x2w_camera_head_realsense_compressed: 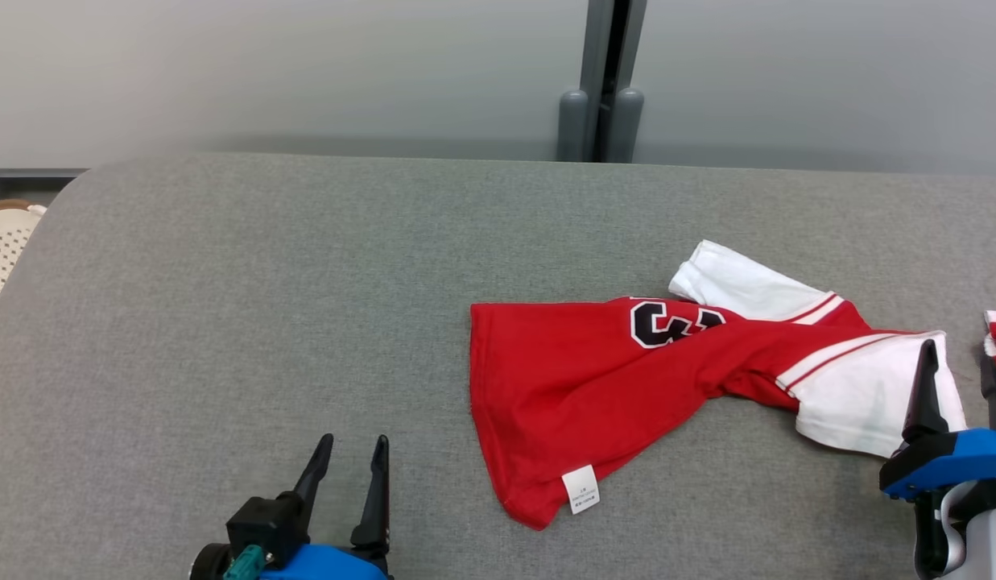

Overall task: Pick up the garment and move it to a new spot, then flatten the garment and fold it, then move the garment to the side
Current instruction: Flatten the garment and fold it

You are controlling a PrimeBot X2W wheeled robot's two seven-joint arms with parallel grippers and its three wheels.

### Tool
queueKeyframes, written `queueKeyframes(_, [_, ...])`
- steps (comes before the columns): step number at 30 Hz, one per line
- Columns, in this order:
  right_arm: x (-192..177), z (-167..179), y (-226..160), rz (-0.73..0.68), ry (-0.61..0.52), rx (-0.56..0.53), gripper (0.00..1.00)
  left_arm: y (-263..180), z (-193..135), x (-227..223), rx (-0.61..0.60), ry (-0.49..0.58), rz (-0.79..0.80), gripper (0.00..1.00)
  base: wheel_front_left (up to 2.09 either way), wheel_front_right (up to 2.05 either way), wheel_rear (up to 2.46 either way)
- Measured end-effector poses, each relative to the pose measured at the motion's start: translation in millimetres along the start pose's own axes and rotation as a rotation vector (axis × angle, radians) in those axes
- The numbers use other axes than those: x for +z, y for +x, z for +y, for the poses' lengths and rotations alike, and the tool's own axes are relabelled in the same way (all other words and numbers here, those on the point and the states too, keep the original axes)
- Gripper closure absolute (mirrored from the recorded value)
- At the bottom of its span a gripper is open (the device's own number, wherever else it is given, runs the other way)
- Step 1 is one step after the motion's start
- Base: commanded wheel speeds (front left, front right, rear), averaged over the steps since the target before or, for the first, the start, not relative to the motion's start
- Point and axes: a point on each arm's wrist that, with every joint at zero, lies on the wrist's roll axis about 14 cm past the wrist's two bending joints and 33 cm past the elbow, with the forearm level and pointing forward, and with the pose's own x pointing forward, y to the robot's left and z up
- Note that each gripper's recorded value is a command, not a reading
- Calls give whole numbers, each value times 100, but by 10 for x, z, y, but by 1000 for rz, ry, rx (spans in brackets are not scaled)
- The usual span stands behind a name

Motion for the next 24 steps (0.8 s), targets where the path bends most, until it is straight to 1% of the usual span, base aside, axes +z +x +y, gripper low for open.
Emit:
queueKeyframes(3, [62, 16, -32, -22, -12, 14, 0, 17, -85, -18, -29, 3, 7, 0, 0, 0, 0])
queueKeyframes(5, [137, 129, -90, -52, -30, 62, 0, 35, -198, -38, -66, 3, 14, 0, 0, 0, 0])
queueKeyframes(7, [151, 163, -115, -58, -33, 76, 0, 37, -248, -52, -82, 6, 18, 0, 0, 0, 0])
queueKeyframes(8, [176, 226, -159, -71, -36, 102, 0, 35, -371, -95, -122, 13, 32, 0, 0, 0, 0])
queueKeyframes(11, [130, 306, -224, -64, -37, 134, 0, 13, -596, -215, -198, 37, 69, 0, 0, 0, 0])
queueKeyframes(16, [25, 370, -291, -37, -36, 161, 0, -72, -916, -499, -310, 50, 162, 0, 0, 0, 0])
queueKeyframes(19, [2, 400, -304, -31, -42, 172, 0, -72, -980, -596, -339, 63, 196, 0, 0, 0, 0])
queueKeyframes(24, [-43, 467, -327, -19, -54, 197, 0, -42, -975, -689, -351, 87, 231, 0, 0, 0, 0])
